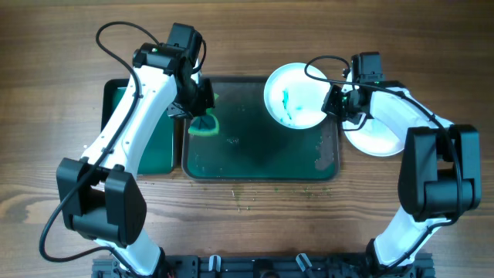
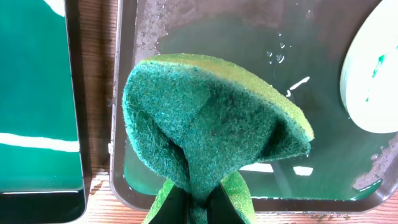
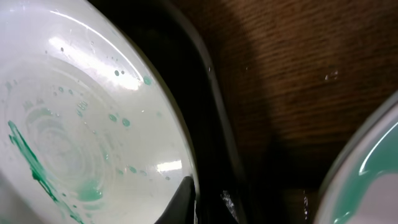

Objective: Clean dirty plates on tray and stack at the side
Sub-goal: 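Reach the right gripper to the remaining plate and grasp its rim, then scrub the third plate with the sponge in the left gripper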

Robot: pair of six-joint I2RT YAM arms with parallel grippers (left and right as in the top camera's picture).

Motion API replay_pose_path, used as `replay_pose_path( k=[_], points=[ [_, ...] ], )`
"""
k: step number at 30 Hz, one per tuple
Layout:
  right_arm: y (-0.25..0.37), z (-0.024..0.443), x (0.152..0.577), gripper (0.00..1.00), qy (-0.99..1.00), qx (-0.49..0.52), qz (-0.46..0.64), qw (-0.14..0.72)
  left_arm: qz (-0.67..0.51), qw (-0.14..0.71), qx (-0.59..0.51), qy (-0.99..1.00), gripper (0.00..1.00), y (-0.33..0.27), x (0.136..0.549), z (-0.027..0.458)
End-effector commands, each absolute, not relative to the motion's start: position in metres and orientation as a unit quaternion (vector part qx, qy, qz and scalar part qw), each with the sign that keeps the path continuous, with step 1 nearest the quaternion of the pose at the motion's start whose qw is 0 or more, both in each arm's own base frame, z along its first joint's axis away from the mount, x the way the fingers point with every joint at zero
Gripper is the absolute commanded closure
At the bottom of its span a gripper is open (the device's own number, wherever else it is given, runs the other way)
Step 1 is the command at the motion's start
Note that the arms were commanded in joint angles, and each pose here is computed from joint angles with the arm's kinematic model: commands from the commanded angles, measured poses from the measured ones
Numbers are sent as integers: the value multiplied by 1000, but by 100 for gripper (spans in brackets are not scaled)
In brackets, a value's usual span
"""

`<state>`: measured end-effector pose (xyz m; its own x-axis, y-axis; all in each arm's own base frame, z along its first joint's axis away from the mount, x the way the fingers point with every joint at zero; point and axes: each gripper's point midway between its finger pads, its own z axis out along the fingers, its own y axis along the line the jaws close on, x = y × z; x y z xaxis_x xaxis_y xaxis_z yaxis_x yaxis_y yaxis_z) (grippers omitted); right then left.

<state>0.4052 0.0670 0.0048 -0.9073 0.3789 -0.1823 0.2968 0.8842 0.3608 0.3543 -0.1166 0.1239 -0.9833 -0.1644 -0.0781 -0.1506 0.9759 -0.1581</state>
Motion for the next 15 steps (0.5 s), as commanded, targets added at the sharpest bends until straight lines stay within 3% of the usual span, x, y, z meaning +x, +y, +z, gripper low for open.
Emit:
replay_pose_path(
  k=[1,15],
  points=[
    [75,0,392,96,967,166,165,98,-75,60,-85,992,96,-117,359,129],
    [160,17,338,96,983,65,164,43,-77,64,-85,991,96,-118,361,129]
  ],
)
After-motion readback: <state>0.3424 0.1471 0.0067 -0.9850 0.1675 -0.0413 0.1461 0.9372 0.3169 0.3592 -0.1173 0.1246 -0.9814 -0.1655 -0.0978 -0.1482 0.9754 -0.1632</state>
